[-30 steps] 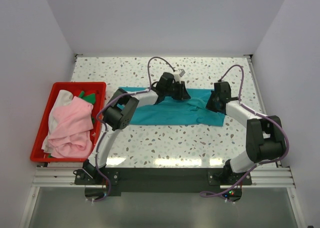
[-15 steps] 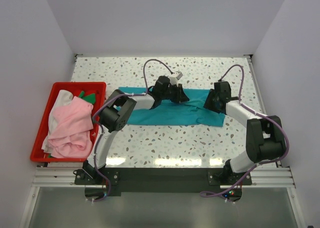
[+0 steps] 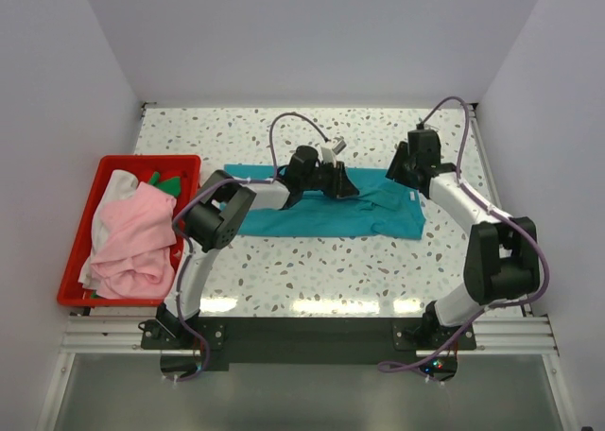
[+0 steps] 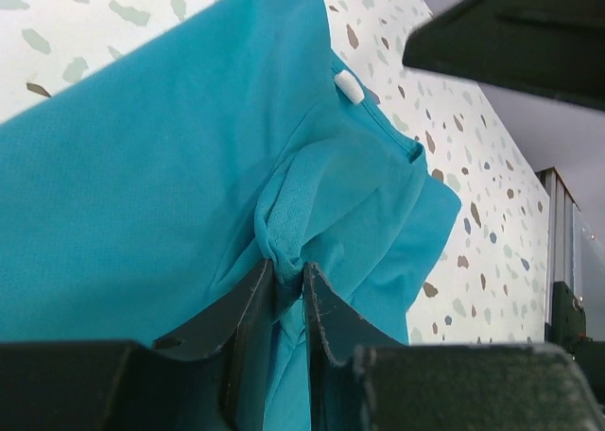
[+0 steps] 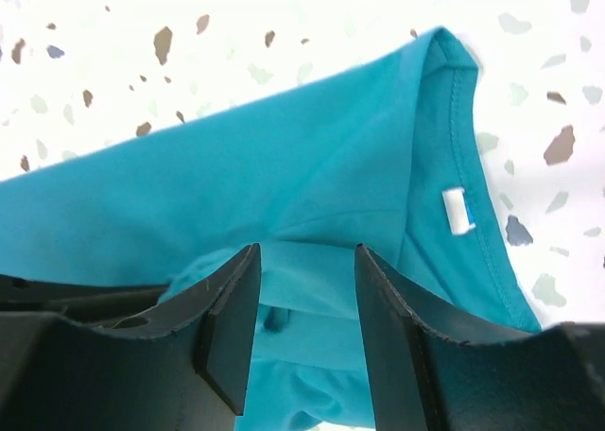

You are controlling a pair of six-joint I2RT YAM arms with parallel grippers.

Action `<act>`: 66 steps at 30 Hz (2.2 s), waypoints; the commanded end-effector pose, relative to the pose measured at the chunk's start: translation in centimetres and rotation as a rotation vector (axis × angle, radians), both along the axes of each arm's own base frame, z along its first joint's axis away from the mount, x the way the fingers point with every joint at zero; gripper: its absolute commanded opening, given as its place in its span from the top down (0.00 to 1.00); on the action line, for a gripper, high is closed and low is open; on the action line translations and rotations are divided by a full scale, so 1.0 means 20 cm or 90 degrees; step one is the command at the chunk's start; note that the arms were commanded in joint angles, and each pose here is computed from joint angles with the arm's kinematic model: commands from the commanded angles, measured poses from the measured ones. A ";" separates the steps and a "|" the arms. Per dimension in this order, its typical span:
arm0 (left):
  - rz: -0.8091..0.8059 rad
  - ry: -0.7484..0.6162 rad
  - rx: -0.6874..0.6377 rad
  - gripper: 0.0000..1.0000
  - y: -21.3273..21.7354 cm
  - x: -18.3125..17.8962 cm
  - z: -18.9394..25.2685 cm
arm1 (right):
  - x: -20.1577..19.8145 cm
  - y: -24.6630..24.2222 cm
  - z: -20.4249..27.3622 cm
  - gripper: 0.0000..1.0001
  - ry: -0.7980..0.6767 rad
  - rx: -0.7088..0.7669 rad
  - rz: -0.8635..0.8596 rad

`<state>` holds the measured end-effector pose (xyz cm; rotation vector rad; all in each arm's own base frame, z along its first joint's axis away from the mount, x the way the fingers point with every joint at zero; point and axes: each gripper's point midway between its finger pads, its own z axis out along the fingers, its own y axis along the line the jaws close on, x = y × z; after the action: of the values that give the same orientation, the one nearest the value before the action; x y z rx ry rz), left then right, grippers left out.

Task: Fold and stack the t-shirts
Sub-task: Fold the tshirt

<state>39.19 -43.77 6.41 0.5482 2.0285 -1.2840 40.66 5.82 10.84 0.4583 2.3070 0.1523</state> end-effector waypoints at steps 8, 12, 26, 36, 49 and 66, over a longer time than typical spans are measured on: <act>-0.068 -0.089 -0.026 0.76 0.01 -0.10 0.19 | 0.14 0.04 -0.06 0.54 0.030 -0.007 0.037; -0.084 -0.085 -0.026 0.76 0.01 -0.13 0.17 | 0.13 0.05 -0.13 0.54 0.053 -0.005 0.048; -0.087 -0.068 0.020 0.76 0.08 -0.19 0.03 | 0.04 0.10 -0.21 0.62 0.075 0.017 0.069; -0.038 -0.076 0.044 0.62 0.13 -0.16 0.03 | -0.08 0.17 -0.19 0.76 0.069 0.034 0.094; 0.061 -0.090 0.027 0.42 0.17 -0.05 0.23 | -0.32 0.27 -0.18 0.78 0.067 0.065 0.157; 0.021 -0.066 0.112 0.48 -0.13 -0.05 0.11 | -0.35 0.08 0.01 0.79 0.015 -0.009 0.055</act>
<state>39.24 -45.26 9.87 0.5878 2.0304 -1.0707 32.43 8.97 9.18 0.2880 2.4052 0.2546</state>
